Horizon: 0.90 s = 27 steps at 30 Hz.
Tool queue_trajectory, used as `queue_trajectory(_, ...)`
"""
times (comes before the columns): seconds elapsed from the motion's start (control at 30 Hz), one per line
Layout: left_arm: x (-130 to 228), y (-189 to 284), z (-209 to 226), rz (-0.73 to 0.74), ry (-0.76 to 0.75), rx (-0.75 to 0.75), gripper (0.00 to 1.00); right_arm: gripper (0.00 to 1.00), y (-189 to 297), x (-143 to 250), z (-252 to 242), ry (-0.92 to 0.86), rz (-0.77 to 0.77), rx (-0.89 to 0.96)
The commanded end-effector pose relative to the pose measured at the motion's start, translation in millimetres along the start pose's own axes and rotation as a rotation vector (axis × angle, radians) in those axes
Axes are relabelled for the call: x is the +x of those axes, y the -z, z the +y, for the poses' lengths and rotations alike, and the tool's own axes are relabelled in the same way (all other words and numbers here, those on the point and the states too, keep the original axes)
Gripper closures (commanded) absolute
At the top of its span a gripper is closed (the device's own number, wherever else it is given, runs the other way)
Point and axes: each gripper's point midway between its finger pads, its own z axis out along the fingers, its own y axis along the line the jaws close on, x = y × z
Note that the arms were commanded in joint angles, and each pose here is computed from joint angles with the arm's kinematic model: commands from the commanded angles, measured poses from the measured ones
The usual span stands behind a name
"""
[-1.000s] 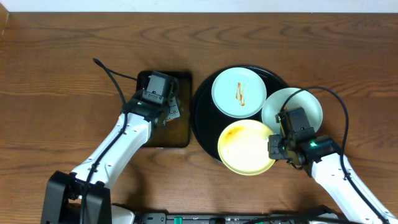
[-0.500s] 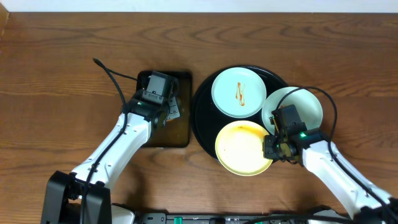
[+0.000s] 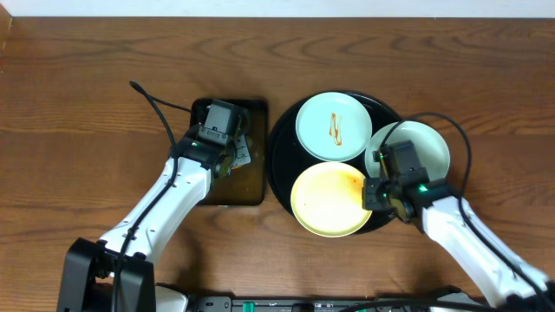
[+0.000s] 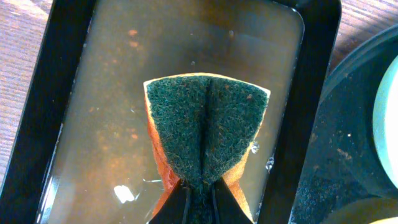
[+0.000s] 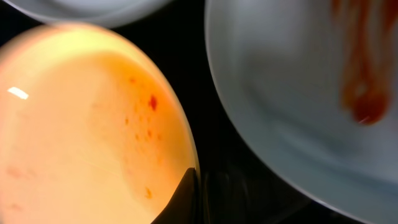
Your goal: Clean dirty plates on tray and stack at the side
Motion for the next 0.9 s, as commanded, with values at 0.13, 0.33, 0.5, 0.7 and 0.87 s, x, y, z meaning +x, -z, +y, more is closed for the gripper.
queue_trajectory(0.13,-5,3,1,-0.020,-0.003,-0.008,0.92,0.99,44,-50,-4,0.237,-0.280,0.084)
queue_trajectory(0.33,-5,3,1,-0.020,-0.003,-0.008,0.92,0.99,57,-80,-3,0.375,-0.409,0.147)
queue_trajectory(0.5,-5,3,1,-0.020,-0.003,-0.008,0.92,0.99,76,-103,-20,0.400,-0.515,0.295)
queue_trajectory(0.7,-5,3,1,-0.020,-0.003,-0.008,0.92,0.99,83,-111,-23,0.488,-0.537,0.354)
queue_trajectory(0.87,-5,3,1,-0.020,-0.003,-0.008,0.92,0.99,91,-121,-18,0.578,-0.577,0.381)
